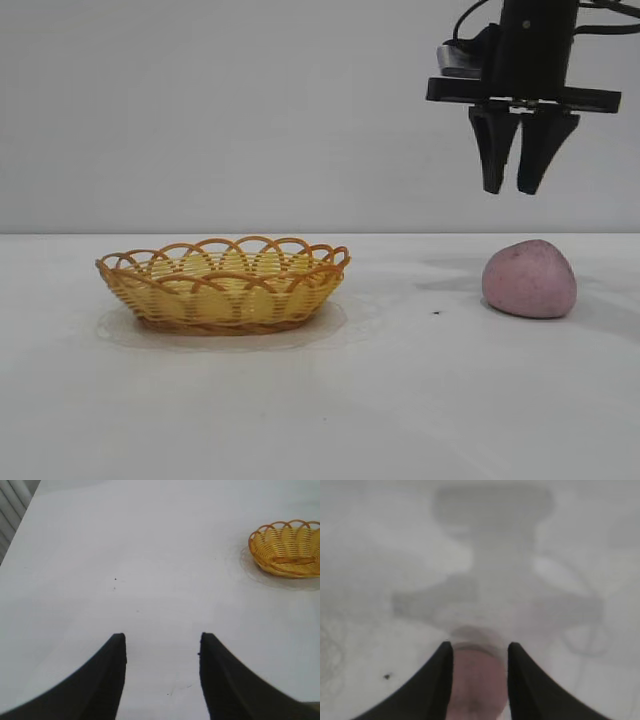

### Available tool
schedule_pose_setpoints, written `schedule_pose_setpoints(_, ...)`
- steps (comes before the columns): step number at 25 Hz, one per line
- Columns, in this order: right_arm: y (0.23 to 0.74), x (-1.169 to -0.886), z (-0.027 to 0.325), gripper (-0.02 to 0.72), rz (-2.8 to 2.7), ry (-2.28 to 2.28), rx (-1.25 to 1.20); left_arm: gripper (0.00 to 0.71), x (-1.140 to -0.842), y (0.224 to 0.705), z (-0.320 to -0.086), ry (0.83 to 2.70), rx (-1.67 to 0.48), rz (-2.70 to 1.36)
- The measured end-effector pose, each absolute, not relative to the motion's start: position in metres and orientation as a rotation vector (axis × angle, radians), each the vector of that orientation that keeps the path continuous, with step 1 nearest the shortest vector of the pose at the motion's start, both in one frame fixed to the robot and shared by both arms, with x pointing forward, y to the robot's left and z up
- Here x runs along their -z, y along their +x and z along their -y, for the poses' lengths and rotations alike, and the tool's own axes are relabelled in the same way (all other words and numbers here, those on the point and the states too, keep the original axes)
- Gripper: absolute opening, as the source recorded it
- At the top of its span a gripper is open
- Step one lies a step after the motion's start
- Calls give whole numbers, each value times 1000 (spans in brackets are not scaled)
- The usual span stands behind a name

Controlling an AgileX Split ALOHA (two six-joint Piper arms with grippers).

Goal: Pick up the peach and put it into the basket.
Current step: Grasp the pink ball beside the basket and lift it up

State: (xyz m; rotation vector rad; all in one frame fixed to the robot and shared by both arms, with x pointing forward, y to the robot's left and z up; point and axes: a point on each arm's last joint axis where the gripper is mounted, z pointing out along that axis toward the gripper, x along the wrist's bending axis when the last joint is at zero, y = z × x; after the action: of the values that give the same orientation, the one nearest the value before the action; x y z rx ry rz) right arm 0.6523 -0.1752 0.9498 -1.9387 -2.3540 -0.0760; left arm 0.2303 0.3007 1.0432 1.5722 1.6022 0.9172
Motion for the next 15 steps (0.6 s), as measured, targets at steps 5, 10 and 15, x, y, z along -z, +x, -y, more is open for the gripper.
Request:
schedule_pose_setpoints(5,633,-921,177,211,2316,-1882,-67,335,-1043,230,-301,1572,-917,-1602)
schedule_pose_setpoints(10,619,-918,149,0,2467,-1720,-30,335,-1043,230,-301,1572,-917,-1602)
schedule_pose_setpoints(15,619,-973,100,0,2662,-1626,271,335,-1043,230,-301,1572,-917,-1602)
